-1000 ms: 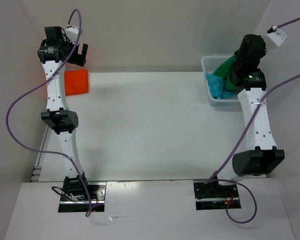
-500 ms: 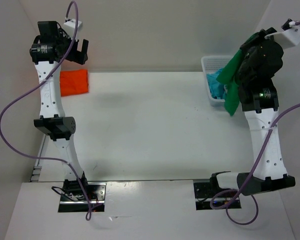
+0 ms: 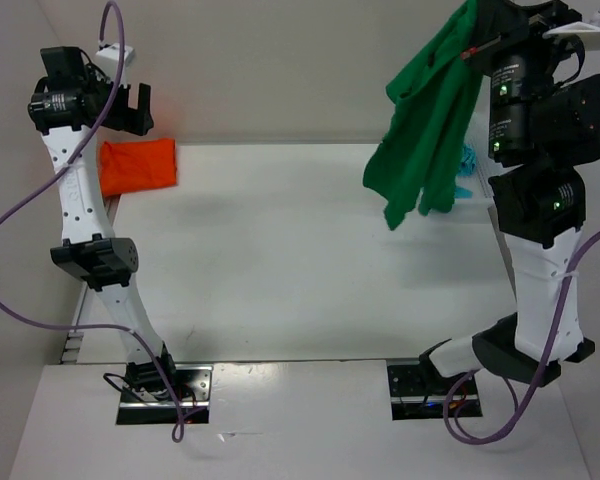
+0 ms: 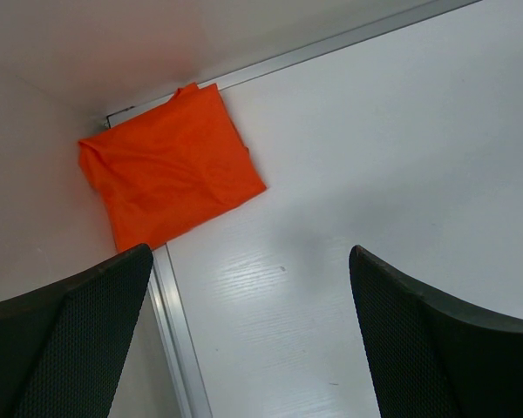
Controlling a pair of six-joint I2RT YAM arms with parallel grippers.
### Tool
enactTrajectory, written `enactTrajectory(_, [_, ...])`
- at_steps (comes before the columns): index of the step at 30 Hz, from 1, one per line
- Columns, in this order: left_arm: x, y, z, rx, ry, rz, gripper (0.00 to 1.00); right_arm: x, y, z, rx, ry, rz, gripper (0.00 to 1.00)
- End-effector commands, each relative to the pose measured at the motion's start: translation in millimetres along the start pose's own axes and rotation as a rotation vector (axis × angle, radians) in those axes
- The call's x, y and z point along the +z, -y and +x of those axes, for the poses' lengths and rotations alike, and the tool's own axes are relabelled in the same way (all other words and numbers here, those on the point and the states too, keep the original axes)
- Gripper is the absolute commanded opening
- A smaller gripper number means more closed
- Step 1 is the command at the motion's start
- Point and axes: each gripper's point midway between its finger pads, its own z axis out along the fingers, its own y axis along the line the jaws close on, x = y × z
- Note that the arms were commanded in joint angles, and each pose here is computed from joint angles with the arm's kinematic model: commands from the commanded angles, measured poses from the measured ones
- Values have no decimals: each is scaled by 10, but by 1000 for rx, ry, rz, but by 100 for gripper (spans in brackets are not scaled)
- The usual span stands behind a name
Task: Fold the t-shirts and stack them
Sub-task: Move the tshirt to the center of the board
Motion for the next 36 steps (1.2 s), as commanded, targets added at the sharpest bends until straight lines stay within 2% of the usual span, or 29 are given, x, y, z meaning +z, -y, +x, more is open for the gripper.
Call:
enactTrajectory(1, [-329, 69, -186, -11, 71, 11, 100, 8, -597, 375, 65, -105, -191, 0])
enactTrajectory(3, [-349, 79, -182, -12, 70, 11, 100, 36, -860, 712, 42, -160, -225, 0])
enactTrajectory(4, [-362, 33, -165, -17, 68, 2, 100, -110, -1187, 777, 20, -174, -299, 0])
enactTrajectory(5, [-339, 35, -136, -21, 59, 6, 100, -148, -1297, 606, 36, -131, -295, 0])
enactTrajectory(6, [-339, 35, -136, -21, 59, 6, 100, -159, -1461, 801, 16, -150, -314, 0])
enactTrajectory(7, [-324, -2, -82, -42, 46, 2, 100, -194, -1558, 754, 35, -139, -335, 0])
enactTrajectory(9, [-339, -55, -63, -49, 44, -9, 100, -202, -1621, 948, 51, -183, -342, 0])
enactTrajectory(13, [-313, -74, -3, -60, 31, -2, 100, -106, -1331, 1640, -14, -312, -254, 0])
enactTrajectory(17, [-304, -110, 42, -69, 20, -6, 100, 30, -648, 2319, -41, -447, -107, 0])
enactTrajectory(18, [-281, -86, 63, -73, 16, 9, 100, -5, -424, 2719, -76, -525, -78, 0])
enactTrajectory(20, [-280, -67, 55, -73, 20, 21, 100, 17, -118, 2956, -77, -588, -62, 0])
enactTrajectory(21, [-279, -44, 45, -73, 25, 33, 100, 18, 171, 3185, -78, -653, -51, 9])
enactTrajectory(22, [-258, -29, 98, -81, 7, 41, 100, 27, 310, 3268, -84, -669, -40, 30])
enactTrajectory(24, [-214, -5, 158, -91, -9, 57, 100, 48, 746, 3598, -115, -752, 39, 94])
enactTrajectory(25, [-197, -1, 184, -94, -17, 60, 100, 40, 859, 3718, -129, -795, 62, 99])
enactTrajectory(26, [-175, 5, 219, -99, -27, 65, 100, -22, 975, 4059, -158, -882, 82, 99])
enactTrajectory(27, [-116, 22, 317, -113, -56, 76, 100, -38, 1024, 4064, -180, -930, 95, 99])
enactTrajectory(29, [-100, 47, 389, -120, -70, 82, 100, -208, 872, 4460, -183, -1036, 40, 99])
enactTrajectory(32, [-30, 108, 575, -151, -88, 88, 100, -527, 284, 4912, -198, -1117, -84, 99])
enactTrajectory(33, [-132, 145, 540, -153, -64, 78, 100, -589, 147, 5221, -218, -1141, -96, 99])
enactTrajectory(34, [-146, 182, 562, -159, -54, 83, 100, -851, -165, 5447, -263, -1185, -159, 99])
enactTrajectory(35, [-73, 213, 702, -166, -69, 89, 100, -905, -262, 5610, -302, -1181, -156, 99])
enactTrajectory(36, [-183, 255, 674, -170, -49, 81, 100, -957, -388, 5915, -312, -1180, -171, 99])
